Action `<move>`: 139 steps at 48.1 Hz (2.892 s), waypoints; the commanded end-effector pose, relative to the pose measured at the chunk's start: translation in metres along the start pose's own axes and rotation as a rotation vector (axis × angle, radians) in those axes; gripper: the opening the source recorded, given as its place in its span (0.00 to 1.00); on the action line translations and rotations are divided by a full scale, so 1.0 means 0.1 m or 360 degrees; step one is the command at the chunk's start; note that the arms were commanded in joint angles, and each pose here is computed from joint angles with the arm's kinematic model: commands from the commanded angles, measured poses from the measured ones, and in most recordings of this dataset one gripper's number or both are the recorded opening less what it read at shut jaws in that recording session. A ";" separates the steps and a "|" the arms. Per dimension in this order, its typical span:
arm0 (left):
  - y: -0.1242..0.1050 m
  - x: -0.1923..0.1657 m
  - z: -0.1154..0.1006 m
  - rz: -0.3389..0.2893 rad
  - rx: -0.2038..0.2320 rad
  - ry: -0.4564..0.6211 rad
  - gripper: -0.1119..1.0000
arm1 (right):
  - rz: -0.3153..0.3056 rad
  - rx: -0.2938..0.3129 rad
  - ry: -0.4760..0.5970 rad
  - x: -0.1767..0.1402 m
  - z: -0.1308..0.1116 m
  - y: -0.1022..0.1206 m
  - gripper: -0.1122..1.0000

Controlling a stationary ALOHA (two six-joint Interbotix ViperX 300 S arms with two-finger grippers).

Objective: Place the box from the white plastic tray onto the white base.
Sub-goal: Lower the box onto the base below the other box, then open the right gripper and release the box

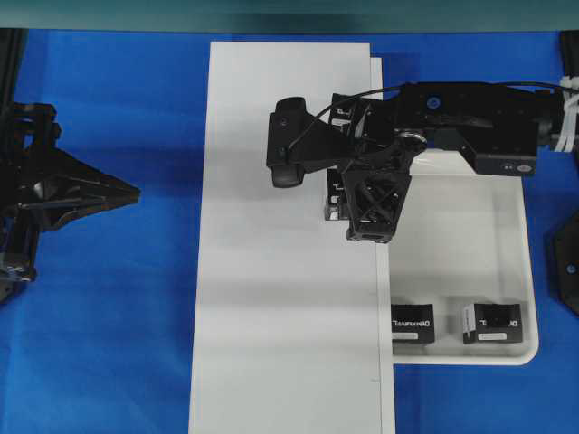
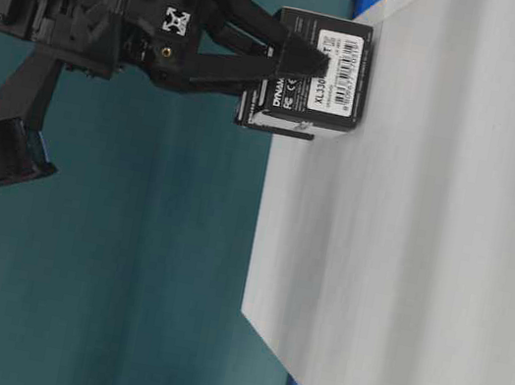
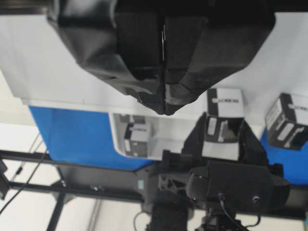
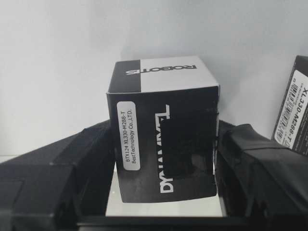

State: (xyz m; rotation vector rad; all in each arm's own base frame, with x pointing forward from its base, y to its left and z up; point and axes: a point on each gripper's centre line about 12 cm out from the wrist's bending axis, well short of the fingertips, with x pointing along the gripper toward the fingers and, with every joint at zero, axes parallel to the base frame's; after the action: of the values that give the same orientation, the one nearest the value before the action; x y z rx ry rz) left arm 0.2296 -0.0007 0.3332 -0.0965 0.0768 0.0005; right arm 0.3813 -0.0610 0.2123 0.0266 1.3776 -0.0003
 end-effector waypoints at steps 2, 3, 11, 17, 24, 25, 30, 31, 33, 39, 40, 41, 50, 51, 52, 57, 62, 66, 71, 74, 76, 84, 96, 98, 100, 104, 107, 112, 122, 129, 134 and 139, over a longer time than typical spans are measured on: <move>-0.02 0.01 0.12 -0.0007 0.0003 -0.0048 0.03 | -0.0006 0.0005 0.0005 0.03 0.01 -0.03 0.64; -0.02 0.01 0.12 -0.0007 0.0003 -0.0048 0.03 | -0.0006 0.0008 0.0008 0.04 0.01 -0.04 0.64; -0.02 0.01 0.12 -0.0010 0.0003 -0.0048 0.03 | -0.0009 0.0003 0.0013 0.04 0.00 -0.04 0.64; -0.02 0.01 0.12 -0.0009 0.0003 -0.0046 0.03 | -0.0009 0.0001 0.0016 0.04 -0.01 -0.04 0.64; -0.02 0.01 0.12 -0.0010 0.0003 -0.0048 0.03 | -0.0007 0.0004 0.0030 0.06 -0.03 -0.04 0.64; -0.02 0.01 0.12 -0.0009 0.0003 -0.0046 0.03 | -0.0006 0.0004 0.0035 0.07 -0.03 -0.04 0.64; -0.02 0.01 0.12 -0.0010 0.0003 -0.0048 0.03 | -0.0004 0.0003 0.0030 0.06 -0.03 -0.03 0.64; -0.02 0.01 0.12 -0.0009 0.0003 -0.0046 0.03 | -0.0003 0.0000 0.0032 0.07 -0.03 -0.03 0.64; -0.02 0.01 0.11 -0.0009 0.0003 -0.0046 0.03 | -0.0002 -0.0002 0.0035 0.07 -0.03 -0.02 0.64; -0.02 0.01 0.12 -0.0010 0.0003 -0.0048 0.03 | 0.0001 -0.0006 0.0037 0.07 -0.03 0.00 0.64; -0.02 0.01 0.12 -0.0009 0.0003 -0.0046 0.03 | 0.0001 -0.0003 0.0034 0.06 -0.03 -0.01 0.64; -0.02 0.01 0.11 -0.0009 0.0003 -0.0043 0.03 | 0.0003 -0.0002 0.0036 0.07 -0.03 -0.01 0.64; -0.02 0.01 0.12 -0.0010 0.0003 -0.0048 0.03 | 0.0005 -0.0005 0.0046 0.06 -0.04 0.00 0.64; -0.02 0.01 0.12 -0.0010 0.0003 -0.0048 0.03 | 0.0006 -0.0002 0.0051 0.07 -0.04 0.00 0.64; -0.02 0.01 0.12 -0.0009 0.0003 -0.0046 0.03 | 0.0006 -0.0002 0.0051 0.07 -0.05 0.00 0.64; -0.02 0.01 0.12 -0.0010 0.0003 -0.0048 0.03 | 0.0005 -0.0002 0.0048 0.07 -0.04 0.00 0.64; -0.02 0.01 0.12 -0.0009 0.0003 -0.0046 0.03 | 0.0006 -0.0002 0.0051 0.07 -0.04 0.00 0.64; -0.02 0.01 0.12 -0.0010 0.0003 -0.0048 0.03 | 0.0006 0.0003 0.0051 0.07 -0.05 0.00 0.64; -0.02 0.01 0.12 -0.0009 0.0003 -0.0046 0.03 | 0.0005 0.0010 0.0046 0.06 -0.04 0.00 0.64; -0.02 0.01 0.12 -0.0009 0.0003 -0.0046 0.03 | 0.0005 0.0008 0.0048 0.06 -0.04 0.00 0.64; -0.02 0.01 0.12 -0.0009 0.0003 -0.0046 0.03 | 0.0006 0.0008 0.0053 0.07 -0.05 -0.01 0.64; -0.02 0.01 0.12 -0.0009 0.0000 -0.0046 0.03 | 0.0006 0.0015 0.0053 0.07 -0.05 0.00 0.64; -0.02 0.01 0.12 -0.0009 0.0003 -0.0046 0.03 | 0.0001 0.0000 0.0047 0.06 -0.04 0.00 0.96; -0.02 0.01 0.12 -0.0010 0.0003 -0.0048 0.03 | -0.0002 -0.0003 0.0042 0.06 -0.04 0.00 0.99; -0.02 0.01 0.13 -0.0010 0.0000 -0.0051 0.03 | -0.0004 0.0001 0.0033 0.06 -0.03 0.00 0.99; -0.02 0.01 0.13 -0.0010 0.0003 -0.0053 0.03 | -0.0005 -0.0001 0.0026 0.06 -0.03 -0.01 0.98; -0.02 0.01 0.13 -0.0010 0.0003 -0.0051 0.03 | -0.0006 -0.0002 0.0028 0.06 -0.03 -0.01 0.98; -0.02 0.01 0.12 -0.0010 0.0003 -0.0048 0.03 | -0.0015 -0.0001 0.0017 0.04 -0.02 -0.01 0.98; -0.04 0.02 0.11 -0.0024 0.0004 -0.0039 0.03 | -0.0032 0.0003 -0.0086 -0.20 0.01 -0.01 0.98; -0.06 0.05 0.09 -0.0039 0.0007 -0.0021 0.03 | -0.0046 0.0021 -0.0215 -0.53 0.00 0.01 0.98; -0.06 0.07 0.09 -0.0038 0.0007 -0.0014 0.03 | -0.0055 0.0048 -0.0332 -0.79 -0.04 0.04 0.98; -0.07 0.08 0.11 -0.0039 0.0007 -0.0018 0.03 | -0.0068 0.0067 -0.0456 -1.04 -0.09 0.06 0.98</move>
State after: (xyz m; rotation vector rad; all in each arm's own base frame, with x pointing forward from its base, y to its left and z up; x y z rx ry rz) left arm 0.2361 -0.0058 0.3299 -0.0938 0.0993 -0.0200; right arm 0.3570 -0.0596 0.2890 0.0352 1.1710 -0.0620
